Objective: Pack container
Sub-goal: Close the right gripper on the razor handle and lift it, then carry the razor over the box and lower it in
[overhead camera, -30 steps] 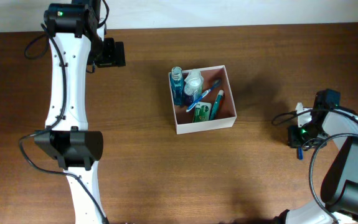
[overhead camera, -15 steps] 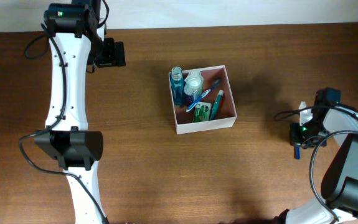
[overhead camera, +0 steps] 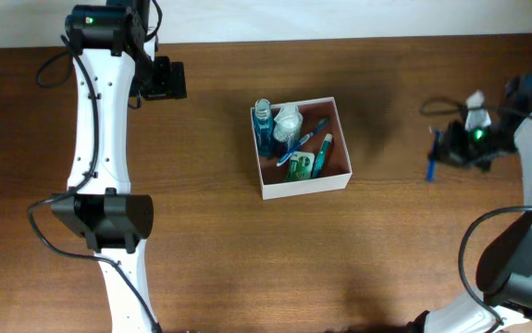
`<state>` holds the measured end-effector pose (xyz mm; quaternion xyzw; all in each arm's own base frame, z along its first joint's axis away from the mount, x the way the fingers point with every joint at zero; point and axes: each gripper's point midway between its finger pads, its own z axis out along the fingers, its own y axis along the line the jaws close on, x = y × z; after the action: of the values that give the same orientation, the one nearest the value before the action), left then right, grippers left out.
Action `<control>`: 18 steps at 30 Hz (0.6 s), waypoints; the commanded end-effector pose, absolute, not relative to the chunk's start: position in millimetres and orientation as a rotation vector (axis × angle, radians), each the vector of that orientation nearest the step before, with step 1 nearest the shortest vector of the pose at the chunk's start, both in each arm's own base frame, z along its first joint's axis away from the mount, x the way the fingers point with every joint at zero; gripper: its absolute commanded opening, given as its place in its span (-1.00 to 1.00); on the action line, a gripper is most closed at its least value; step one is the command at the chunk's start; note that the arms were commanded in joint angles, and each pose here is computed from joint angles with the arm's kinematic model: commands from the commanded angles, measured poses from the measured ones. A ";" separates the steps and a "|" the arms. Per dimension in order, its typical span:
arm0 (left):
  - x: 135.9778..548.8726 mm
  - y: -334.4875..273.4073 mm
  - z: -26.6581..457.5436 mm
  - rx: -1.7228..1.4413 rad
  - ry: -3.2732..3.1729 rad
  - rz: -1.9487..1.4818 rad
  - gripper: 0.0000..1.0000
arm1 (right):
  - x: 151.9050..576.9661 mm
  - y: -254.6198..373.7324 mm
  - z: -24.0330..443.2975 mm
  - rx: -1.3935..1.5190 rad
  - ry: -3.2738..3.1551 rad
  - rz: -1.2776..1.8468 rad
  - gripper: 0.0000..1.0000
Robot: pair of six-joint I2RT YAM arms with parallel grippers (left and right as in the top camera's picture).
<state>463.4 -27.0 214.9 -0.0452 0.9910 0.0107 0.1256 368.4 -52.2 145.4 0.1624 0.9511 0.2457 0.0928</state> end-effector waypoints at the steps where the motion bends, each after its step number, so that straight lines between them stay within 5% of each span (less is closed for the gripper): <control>1: 459.7 -27.2 227.6 -0.141 2.860 0.015 0.99 | 391.9 6.4 198.5 0.505 2.637 1.158 -0.92; 8: 459.7 -27.2 227.8 -0.141 2.859 0.015 0.99 | 398.6 74.8 189.6 0.426 2.755 1.075 -0.92; 18: 459.7 -27.2 227.8 -0.141 2.859 0.015 0.99 | 412.0 116.8 161.5 0.687 2.791 0.580 -0.81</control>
<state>463.5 -27.0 214.9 -0.0452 0.9910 0.0107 0.1258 404.3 122.9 166.2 0.1641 0.9502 0.2510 0.0842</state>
